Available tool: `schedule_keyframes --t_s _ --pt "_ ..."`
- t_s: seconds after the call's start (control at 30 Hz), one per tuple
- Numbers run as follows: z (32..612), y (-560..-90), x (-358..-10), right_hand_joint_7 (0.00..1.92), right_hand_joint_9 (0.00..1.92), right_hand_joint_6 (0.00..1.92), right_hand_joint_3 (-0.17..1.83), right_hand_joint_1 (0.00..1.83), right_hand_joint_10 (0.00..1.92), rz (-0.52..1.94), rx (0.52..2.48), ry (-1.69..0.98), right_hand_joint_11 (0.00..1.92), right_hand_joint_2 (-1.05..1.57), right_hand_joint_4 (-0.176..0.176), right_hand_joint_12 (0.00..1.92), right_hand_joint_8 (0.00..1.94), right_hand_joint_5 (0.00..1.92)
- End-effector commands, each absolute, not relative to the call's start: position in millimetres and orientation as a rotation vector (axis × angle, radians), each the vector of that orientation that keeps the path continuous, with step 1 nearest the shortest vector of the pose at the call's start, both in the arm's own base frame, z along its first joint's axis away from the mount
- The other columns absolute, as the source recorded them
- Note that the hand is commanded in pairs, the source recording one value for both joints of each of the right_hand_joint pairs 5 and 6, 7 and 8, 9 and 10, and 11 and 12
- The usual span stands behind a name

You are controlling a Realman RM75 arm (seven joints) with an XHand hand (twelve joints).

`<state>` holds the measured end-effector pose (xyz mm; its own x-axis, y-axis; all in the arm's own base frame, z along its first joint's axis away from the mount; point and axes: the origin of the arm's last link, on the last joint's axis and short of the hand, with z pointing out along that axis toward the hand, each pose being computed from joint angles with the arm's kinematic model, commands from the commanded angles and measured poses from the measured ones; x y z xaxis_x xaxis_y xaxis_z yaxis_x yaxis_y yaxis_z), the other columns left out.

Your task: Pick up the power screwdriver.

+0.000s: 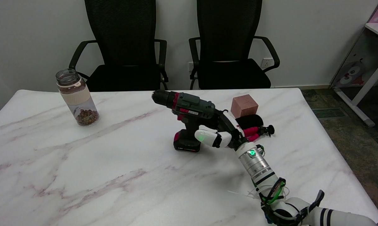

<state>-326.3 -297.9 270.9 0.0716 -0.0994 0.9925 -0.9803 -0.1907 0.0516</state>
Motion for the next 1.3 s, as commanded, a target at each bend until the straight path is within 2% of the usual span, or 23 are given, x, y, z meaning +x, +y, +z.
schedule_keyframes --t_s 0.03,1.3 --pt "247.2 -310.1 -337.2 0.4 0.53 0.4 0.9 0.85 0.53 1.298 1.435 -1.128 0.59 -0.01 -0.051 0.59 0.4 0.4" --pt "228.7 -334.1 -348.4 0.41 0.47 0.41 0.9 0.82 0.47 1.322 1.4 -1.166 0.47 -0.03 0.014 0.47 0.41 0.41"
